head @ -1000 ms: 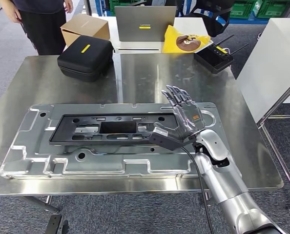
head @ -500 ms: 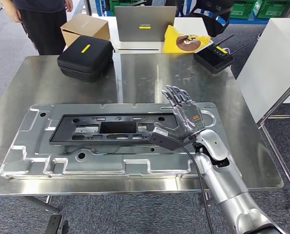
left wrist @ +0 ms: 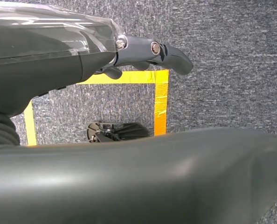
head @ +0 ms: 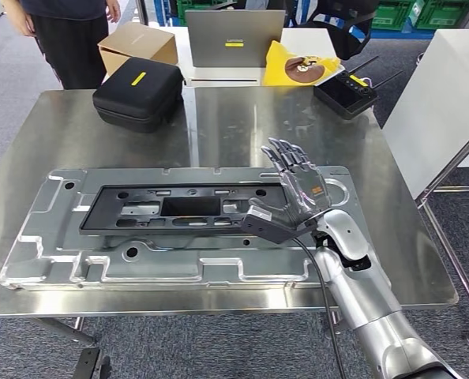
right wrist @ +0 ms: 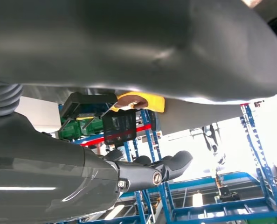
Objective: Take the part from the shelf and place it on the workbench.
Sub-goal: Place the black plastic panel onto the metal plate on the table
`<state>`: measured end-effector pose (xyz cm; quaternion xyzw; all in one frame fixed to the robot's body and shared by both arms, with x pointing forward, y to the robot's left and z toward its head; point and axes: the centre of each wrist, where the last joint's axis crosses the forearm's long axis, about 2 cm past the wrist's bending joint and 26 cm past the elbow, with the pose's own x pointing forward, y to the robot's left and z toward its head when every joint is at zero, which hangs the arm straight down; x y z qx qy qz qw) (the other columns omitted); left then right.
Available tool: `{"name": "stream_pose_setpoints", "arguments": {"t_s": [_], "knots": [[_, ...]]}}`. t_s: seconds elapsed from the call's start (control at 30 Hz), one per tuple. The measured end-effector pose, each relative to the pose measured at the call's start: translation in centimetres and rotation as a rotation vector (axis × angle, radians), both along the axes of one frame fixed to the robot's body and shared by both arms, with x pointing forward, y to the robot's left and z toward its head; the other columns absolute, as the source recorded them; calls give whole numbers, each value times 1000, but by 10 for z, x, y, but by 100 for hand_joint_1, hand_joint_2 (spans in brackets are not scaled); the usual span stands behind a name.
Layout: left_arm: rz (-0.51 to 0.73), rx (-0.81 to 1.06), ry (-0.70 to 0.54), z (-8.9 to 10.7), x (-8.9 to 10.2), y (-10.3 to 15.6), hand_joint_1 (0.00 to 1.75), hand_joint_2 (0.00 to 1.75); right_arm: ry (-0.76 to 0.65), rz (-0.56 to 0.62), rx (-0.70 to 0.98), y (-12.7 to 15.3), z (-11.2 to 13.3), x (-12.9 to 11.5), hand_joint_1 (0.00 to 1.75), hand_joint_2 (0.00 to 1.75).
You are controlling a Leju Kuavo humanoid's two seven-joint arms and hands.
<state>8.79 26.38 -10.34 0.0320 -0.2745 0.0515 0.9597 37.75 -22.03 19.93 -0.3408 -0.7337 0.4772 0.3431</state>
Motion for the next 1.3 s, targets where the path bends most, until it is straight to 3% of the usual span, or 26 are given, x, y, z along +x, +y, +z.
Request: {"name": "stream_pose_setpoints", "arguments": {"t_s": [1.3], "knots": [[0,0,0,0,0,0,0,0,0,0,0,0,0,0,0,0]]}}
